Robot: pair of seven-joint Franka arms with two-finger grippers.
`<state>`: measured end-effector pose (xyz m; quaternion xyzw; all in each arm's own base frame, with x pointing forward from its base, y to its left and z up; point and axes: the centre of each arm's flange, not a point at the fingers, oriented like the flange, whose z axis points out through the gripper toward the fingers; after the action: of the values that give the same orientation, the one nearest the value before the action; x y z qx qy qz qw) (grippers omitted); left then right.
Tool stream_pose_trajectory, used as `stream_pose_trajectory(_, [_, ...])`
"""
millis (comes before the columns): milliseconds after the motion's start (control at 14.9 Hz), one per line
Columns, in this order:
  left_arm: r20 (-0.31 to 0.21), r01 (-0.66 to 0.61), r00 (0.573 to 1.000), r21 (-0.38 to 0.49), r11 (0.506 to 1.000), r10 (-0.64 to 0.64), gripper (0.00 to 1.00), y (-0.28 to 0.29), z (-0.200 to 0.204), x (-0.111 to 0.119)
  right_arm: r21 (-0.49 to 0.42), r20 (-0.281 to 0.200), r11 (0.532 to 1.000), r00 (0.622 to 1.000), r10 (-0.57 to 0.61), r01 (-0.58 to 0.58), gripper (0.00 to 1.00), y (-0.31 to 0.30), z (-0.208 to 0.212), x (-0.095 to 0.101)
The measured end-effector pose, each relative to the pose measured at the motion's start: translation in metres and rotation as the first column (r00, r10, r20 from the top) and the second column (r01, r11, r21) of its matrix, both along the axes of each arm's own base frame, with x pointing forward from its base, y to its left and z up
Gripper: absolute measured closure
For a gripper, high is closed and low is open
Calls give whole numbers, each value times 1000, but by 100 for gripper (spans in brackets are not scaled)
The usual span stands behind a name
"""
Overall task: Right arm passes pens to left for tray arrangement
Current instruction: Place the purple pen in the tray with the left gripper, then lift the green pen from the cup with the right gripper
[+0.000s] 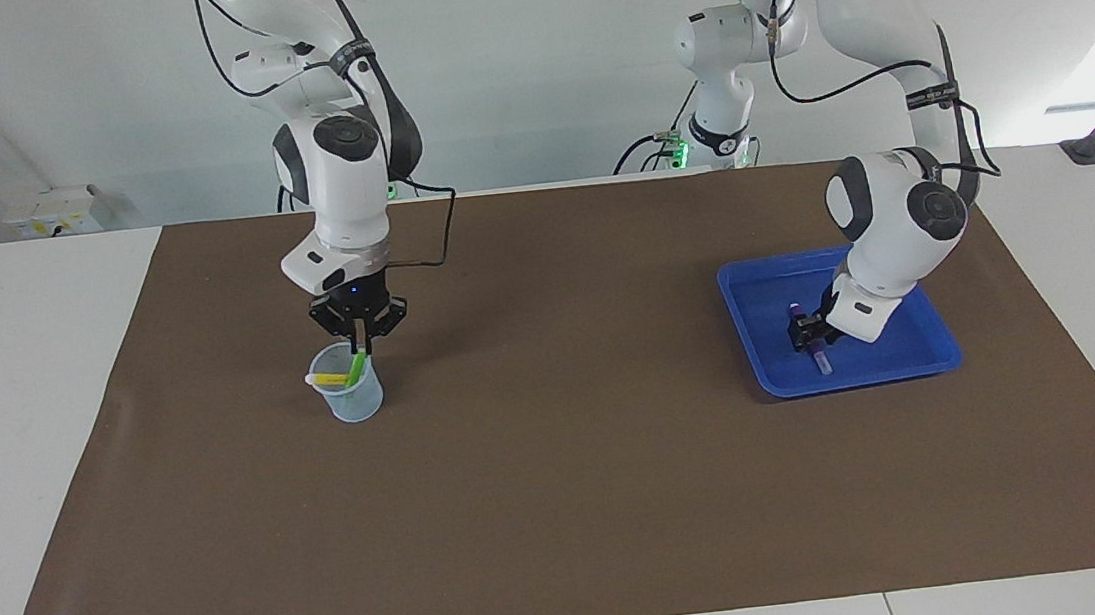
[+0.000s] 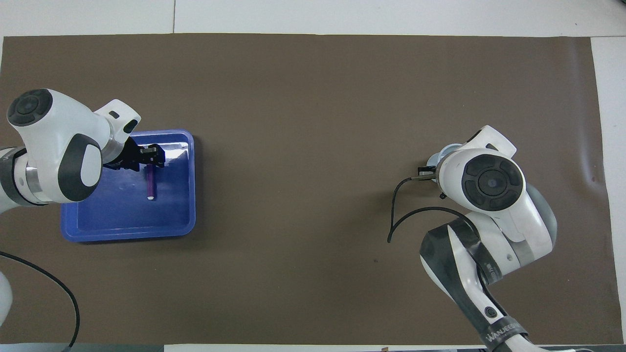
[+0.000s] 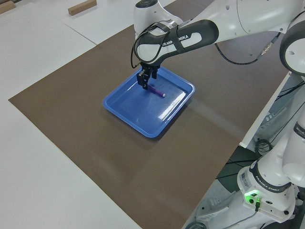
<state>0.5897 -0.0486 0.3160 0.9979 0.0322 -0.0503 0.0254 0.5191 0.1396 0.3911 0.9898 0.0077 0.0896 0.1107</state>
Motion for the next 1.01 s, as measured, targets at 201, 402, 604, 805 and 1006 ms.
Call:
stream_pose_trajectory(201, [0,0,1000,0,1000,0,0,0,0,0,0,7,1000,1000,1,-1,83,0,3,1])
stream_pose_trajectory(402, [0,0,1000,0,1000,0,0,0,0,0,-11,14,1000,1000,-7,7,83,-1,23,6])
stream_pose_trajectory(604, [-1,0,1000,0,1000,0,0,0,0,0,-28,22,999,999,-30,31,83,-3,63,10])
stream_pose_trajectory(805, [-10,1,1000,0,1000,-1,0,0,5,1,86,16,992,995,-94,92,83,6,113,7])
stream_pose_trajectory(1006, [-66,3,998,-7,1000,-3,0,-3,42,3,260,-9,954,989,-150,147,83,21,167,5])
